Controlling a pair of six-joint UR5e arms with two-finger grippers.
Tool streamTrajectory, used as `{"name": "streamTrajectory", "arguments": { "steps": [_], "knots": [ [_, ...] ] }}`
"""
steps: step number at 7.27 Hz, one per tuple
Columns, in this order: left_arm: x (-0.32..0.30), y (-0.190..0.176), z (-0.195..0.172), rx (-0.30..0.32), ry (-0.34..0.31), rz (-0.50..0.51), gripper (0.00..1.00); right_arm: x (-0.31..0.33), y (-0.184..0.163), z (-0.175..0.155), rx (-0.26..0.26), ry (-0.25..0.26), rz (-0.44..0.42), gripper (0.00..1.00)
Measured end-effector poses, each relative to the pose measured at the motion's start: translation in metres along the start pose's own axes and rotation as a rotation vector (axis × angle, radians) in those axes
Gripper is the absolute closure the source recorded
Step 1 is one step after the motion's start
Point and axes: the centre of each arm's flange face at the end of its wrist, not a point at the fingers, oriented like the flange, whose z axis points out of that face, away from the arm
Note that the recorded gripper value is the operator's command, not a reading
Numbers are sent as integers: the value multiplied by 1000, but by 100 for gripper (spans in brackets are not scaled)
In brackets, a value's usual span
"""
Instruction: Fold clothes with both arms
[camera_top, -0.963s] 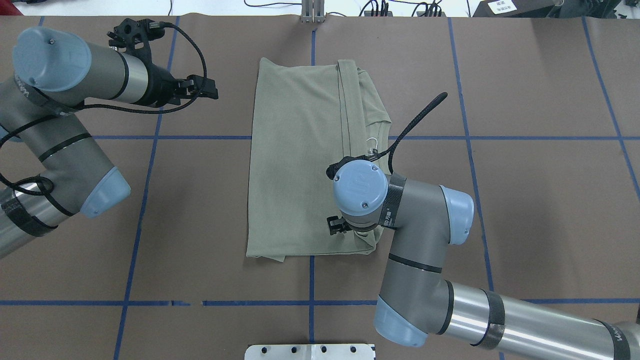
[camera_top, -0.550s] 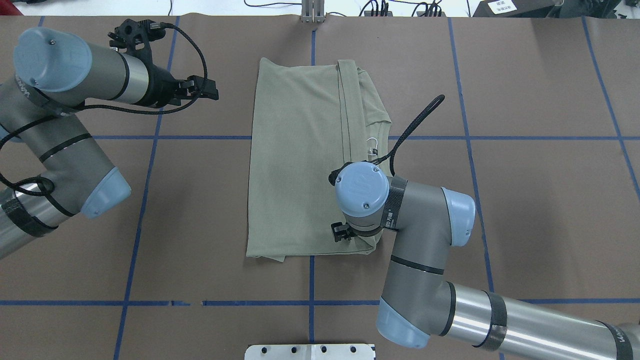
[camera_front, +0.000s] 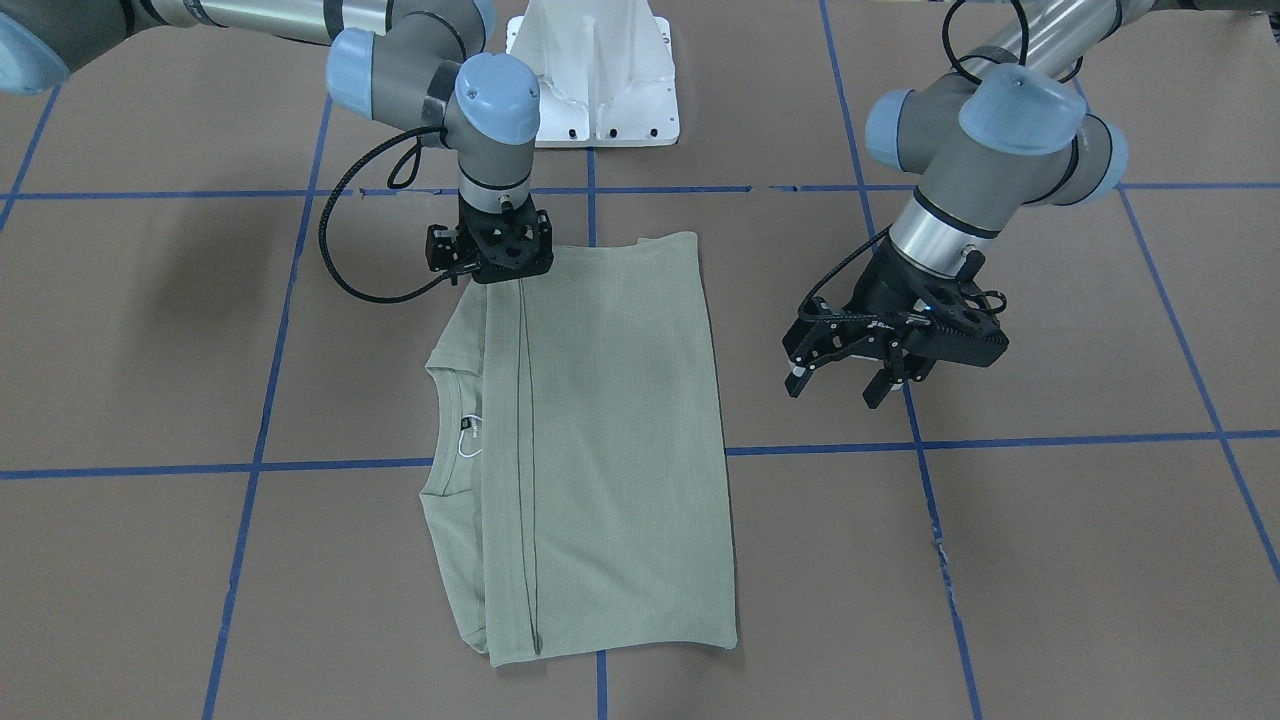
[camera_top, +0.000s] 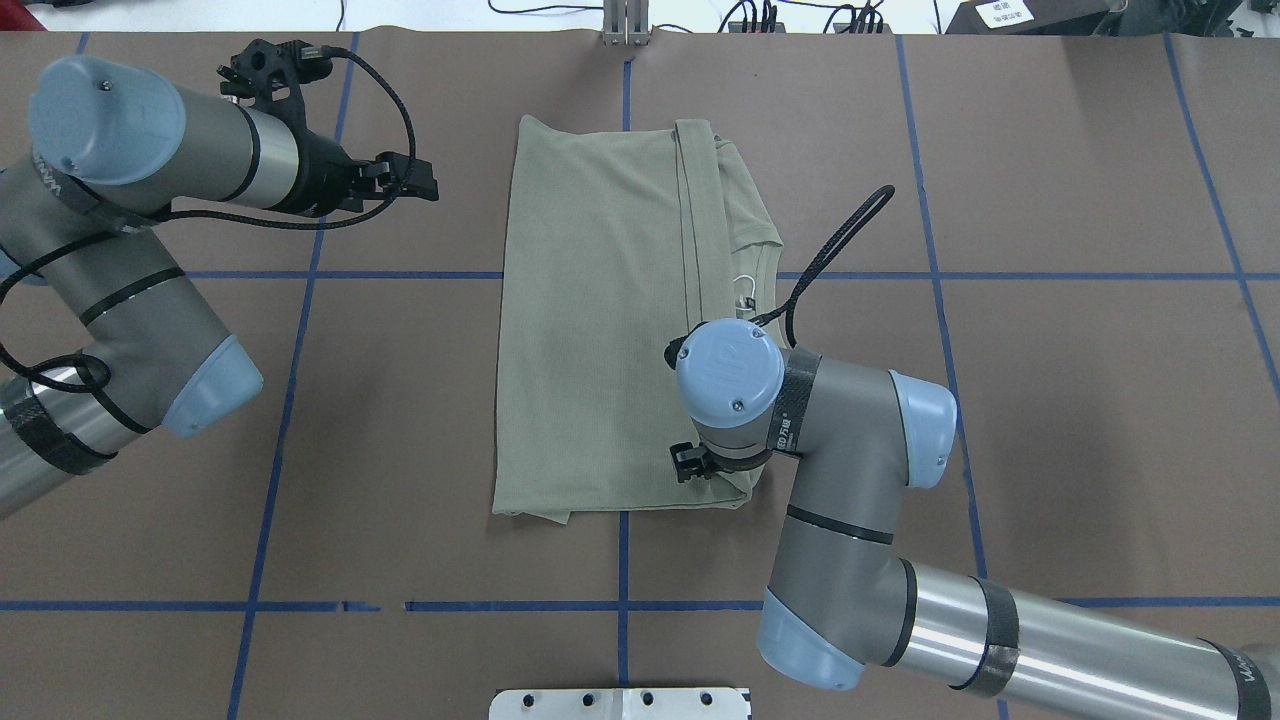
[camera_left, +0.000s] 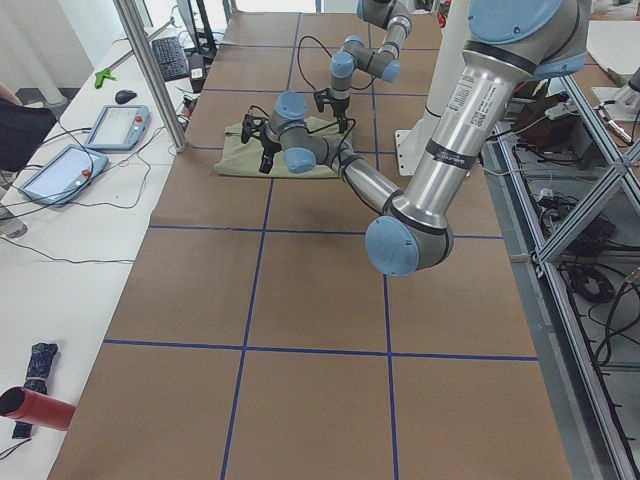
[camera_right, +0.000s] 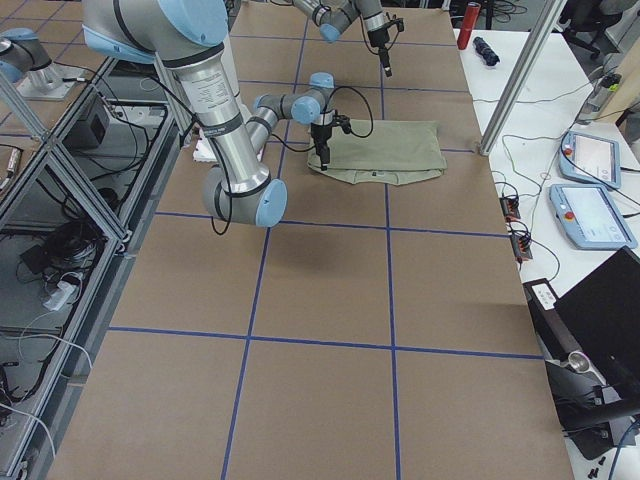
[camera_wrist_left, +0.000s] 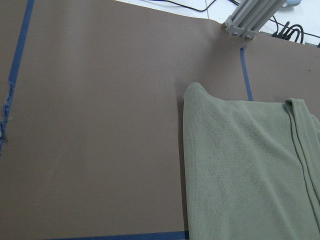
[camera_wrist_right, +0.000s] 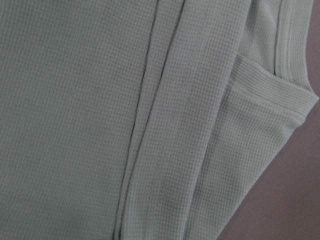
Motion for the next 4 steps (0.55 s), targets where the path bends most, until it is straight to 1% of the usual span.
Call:
{"name": "streamTrajectory", "arguments": {
  "steps": [2, 3, 4],
  "knots": [
    [1, 0, -1, 1, 3, 1, 0, 21, -1, 8, -21, 8, 13, 0],
    [3, -1, -1, 3, 7, 2, 0, 40, -1, 11, -30, 12, 11, 0],
    [7, -2, -2, 4, 11, 4, 0, 68, 7, 16, -38, 20, 7, 0]
  ]
}}
